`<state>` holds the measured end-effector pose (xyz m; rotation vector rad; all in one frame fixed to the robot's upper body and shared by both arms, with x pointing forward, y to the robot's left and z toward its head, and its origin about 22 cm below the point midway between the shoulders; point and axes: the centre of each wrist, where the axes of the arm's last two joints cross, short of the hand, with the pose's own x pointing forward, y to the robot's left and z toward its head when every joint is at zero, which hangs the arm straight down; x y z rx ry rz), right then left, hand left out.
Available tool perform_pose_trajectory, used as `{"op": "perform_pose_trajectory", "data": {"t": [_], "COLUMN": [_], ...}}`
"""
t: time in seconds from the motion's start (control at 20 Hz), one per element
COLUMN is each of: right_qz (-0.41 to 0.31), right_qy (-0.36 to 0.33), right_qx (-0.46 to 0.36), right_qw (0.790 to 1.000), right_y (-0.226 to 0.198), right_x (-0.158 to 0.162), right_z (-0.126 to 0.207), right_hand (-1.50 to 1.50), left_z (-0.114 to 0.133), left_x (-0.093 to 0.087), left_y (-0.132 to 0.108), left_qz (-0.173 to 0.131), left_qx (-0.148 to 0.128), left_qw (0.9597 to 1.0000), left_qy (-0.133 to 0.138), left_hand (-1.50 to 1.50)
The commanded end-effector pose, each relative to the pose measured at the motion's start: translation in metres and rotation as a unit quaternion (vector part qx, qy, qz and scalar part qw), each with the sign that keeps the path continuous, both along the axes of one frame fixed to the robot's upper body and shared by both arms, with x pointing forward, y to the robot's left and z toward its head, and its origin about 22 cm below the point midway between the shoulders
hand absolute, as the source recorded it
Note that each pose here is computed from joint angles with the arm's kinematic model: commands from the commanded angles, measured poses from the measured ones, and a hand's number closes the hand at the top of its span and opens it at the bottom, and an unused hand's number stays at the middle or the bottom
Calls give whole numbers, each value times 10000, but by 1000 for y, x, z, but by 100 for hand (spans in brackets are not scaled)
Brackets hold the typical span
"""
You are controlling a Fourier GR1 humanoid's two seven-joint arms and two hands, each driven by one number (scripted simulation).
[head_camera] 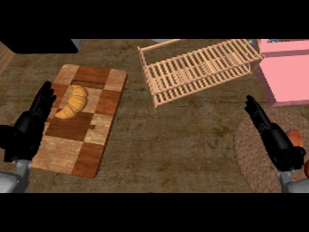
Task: Pick the sweet potato from the placemat and place it in the tiered shelf
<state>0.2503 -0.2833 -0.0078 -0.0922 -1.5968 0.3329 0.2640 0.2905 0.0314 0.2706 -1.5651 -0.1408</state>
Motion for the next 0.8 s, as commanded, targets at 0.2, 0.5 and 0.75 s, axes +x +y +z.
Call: {"op": "perform_pose_trajectory", "data": {"t": [0.2, 0.5, 0.75], "right_qz": [-282, -1728, -621], "right_qy": [-483, -640, -528], "right_qx": [863, 1997, 1289], "right_qw": [9947, 9624, 9883], "right_y": [-63, -115, -163], "right_x": [44, 21, -6], "right_z": [97, 82, 126], "right_hand": [150, -150, -150], "left_z": [22, 11, 19], "left_x": [-1, -8, -7], "left_y": [1, -5, -24], "left_qz": [533, 590, 593], "left_qx": [-254, -631, -587], "left_qw": [9972, 9959, 9962], "left_qy": [-461, -280, -260], "left_hand": [0, 0, 0]}}
